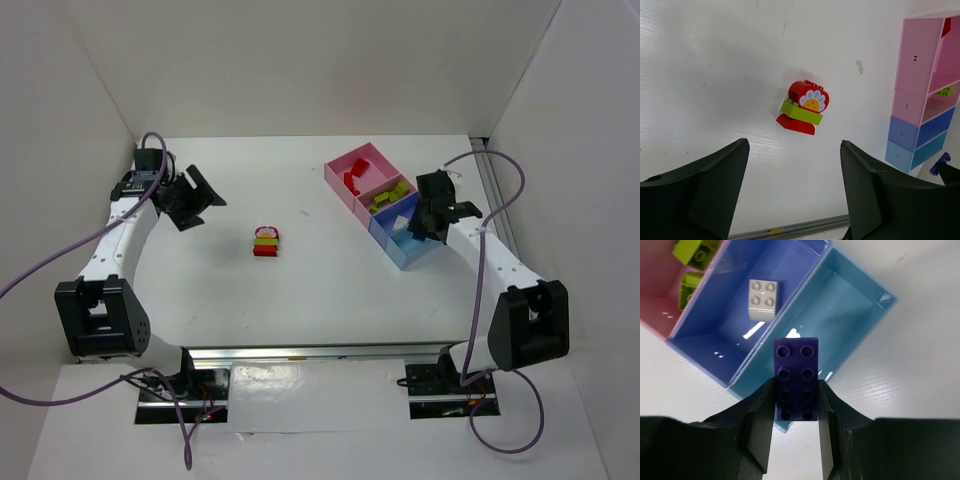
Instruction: Sort the legos into containers by color
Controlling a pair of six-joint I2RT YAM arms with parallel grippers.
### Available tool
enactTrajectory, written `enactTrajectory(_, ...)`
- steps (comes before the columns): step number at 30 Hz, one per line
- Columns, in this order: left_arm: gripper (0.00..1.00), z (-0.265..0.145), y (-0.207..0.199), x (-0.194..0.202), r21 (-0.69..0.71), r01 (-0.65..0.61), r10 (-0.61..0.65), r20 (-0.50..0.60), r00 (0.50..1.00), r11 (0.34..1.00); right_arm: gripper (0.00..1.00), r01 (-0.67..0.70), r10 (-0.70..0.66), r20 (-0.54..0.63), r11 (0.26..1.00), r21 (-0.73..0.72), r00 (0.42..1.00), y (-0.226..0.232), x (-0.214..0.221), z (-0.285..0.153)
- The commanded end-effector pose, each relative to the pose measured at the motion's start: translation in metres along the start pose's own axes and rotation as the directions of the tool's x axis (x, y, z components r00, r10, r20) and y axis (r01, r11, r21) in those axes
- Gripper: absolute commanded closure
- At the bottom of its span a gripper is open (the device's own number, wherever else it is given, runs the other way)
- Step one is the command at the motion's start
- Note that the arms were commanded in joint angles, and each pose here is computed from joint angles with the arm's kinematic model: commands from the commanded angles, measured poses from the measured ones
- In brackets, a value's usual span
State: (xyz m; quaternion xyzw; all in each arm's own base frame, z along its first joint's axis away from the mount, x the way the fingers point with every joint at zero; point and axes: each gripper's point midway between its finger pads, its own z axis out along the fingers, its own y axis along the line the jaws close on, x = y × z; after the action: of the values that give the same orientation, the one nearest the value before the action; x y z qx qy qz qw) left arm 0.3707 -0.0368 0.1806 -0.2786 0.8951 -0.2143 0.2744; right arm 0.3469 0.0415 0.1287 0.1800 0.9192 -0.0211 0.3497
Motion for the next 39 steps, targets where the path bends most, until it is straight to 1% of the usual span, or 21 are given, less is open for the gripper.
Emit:
enactTrajectory(1, 0.16, 0.0, -0.017, -0.009, 0.046, -0.053, 0.052, 0.023, 0.998, 0.998, 0.68, -0.048, 0.048, 0.028, 0.999, 0.01, 0.998, -0.011, -0.007, -0.002)
enactTrajectory(3, 0.14, 0.001, -0.023, -0.006, 0.066, -0.062, 0.061, 0.006, 0.998, 0.996, 0.67, -0.038, 0.038, 0.024, 0.999, 0.013, 0.999, -0.011, -0.005, 0.004)
enactTrajectory(6, 0.12, 0.009, -0.039, -0.002, 0.091, -0.131, 0.131, -0.003, 0.991, 0.987, 0.64, -0.054, 0.053, 0.03, 0.998, 0.023, 0.998, -0.014, -0.009, 0.012)
enactTrajectory(8, 0.12, 0.02, -0.043, 0.009, 0.051, -0.179, 0.181, -0.045, 0.982, 0.983, 0.61, -0.061, 0.06, 0.022, 0.998, 0.023, 0.998, -0.014, -0.008, 0.02)
enactTrajectory(9, 0.11, 0.02, -0.04, 0.007, -0.016, -0.221, 0.219, -0.06, 0.974, 0.975, 0.59, -0.05, 0.049, 0.016, 0.999, 0.015, 0.999, -0.012, -0.007, 0.023)
enactTrajectory(10, 0.11, 0.026, -0.038, 0.014, -0.052, -0.243, 0.237, -0.096, 0.967, 0.969, 0.55, -0.052, 0.052, 0.025, 0.999, 0.01, 0.998, -0.009, -0.014, 0.023)
enactTrajectory(11, 0.11, 0.039, -0.034, 0.025, -0.105, -0.279, 0.261, -0.154, 0.953, 0.955, 0.52, -0.035, 0.035, 0.003, 0.999, 0.021, 0.999, -0.01, -0.008, 0.03)
enactTrajectory(12, 0.1, 0.046, -0.034, 0.031, -0.107, -0.289, 0.268, -0.176, 0.947, 0.951, 0.5, -0.035, 0.035, 0.004, 0.999, 0.021, 0.999, -0.009, -0.011, 0.031)
enactTrajectory(15, 0.09, 0.055, -0.033, 0.044, -0.123, -0.316, 0.287, -0.206, 0.935, 0.941, 0.39, -0.03, 0.03, -0.006, 0.999, 0.04, 1.0, -0.01, -0.01, 0.035)
enactTrajectory(16, 0.09, 0.056, -0.036, 0.044, -0.122, -0.326, 0.3, -0.194, 0.934, 0.937, 0.35, -0.03, 0.03, -0.006, 0.999, 0.04, 1.0, -0.01, -0.01, 0.035)
enactTrajectory(17, 0.09, 0.059, -0.033, 0.044, -0.134, -0.327, 0.298, -0.198, 0.934, 0.935, 0.28, -0.03, 0.03, -0.006, 0.999, 0.04, 1.0, -0.01, -0.01, 0.035)
enactTrajectory(18, 0.09, 0.06, -0.036, 0.047, -0.13, -0.335, 0.306, -0.202, 0.931, 0.933, 0.24, -0.033, 0.033, 0.003, 0.999, 0.035, 0.999, -0.01, -0.013, 0.032)
enactTrajectory(20, 0.06, 0.062, -0.036, 0.046, -0.138, -0.357, 0.327, -0.199, 0.924, 0.924, 0.23, -0.036, 0.036, 0.012, 0.999, 0.03, 0.999, -0.01, -0.015, 0.03)
enactTrajectory(24, 0.06, 0.071, -0.034, 0.055, -0.142, -0.4, 0.363, -0.23, 0.903, 0.905, 0.24, -0.051, 0.049, 0.066, 0.998, 0.026, 0.997, -0.013, -0.028, 0.012)
enactTrajectory(27, 0.06, 0.08, -0.039, 0.064, -0.123, -0.481, 0.444, -0.242, 0.863, 0.868, 0.27, -0.063, 0.065, 0.13, 0.998, -0.017, 0.989, -0.007, -0.043, -0.006)
enactTrajectory(28, 0.07, 0.082, -0.044, 0.064, -0.121, -0.502, 0.469, -0.225, 0.854, 0.856, 0.27, -0.055, 0.06, 0.154, 0.998, -0.036, 0.986, -0.001, -0.05, -0.012)
enactTrajectory(29, 0.07, 0.093, -0.035, 0.072, -0.14, -0.522, 0.477, -0.261, 0.839, 0.841, 0.28, -0.058, 0.064, 0.165, 0.997, -0.043, 0.984, 0.0, -0.055, -0.015)
enactTrajectory(31, 0.09, 0.1, -0.04, 0.078, -0.128, -0.544, 0.497, -0.274, 0.823, 0.829, 0.28, -0.049, 0.061, 0.188, 0.996, -0.071, 0.98, 0.01, -0.062, -0.024)
enactTrajectory(35, 0.11, 0.115, -0.041, 0.086, -0.131, -0.517, 0.464, -0.296, 0.835, 0.846, 0.28, 0.001, 0.016, 0.19, 0.996, -0.088, 0.982, 0.03, -0.062, -0.032)
enactTrajectory(36, 0.11, 0.115, -0.044, 0.089, -0.125, -0.524, 0.472, -0.299, 0.829, 0.842, 0.28, -0.002, 0.018, 0.2, 0.997, -0.079, 0.98, 0.028, -0.066, -0.034)
enactTrajectory(39, 0.11, 0.122, -0.036, 0.089, -0.18, -0.522, 0.46, -0.296, 0.837, 0.834, 0.28, 0.019, -0.002, 0.194, 0.996, -0.084, 0.981, 0.036, -0.061, -0.034)
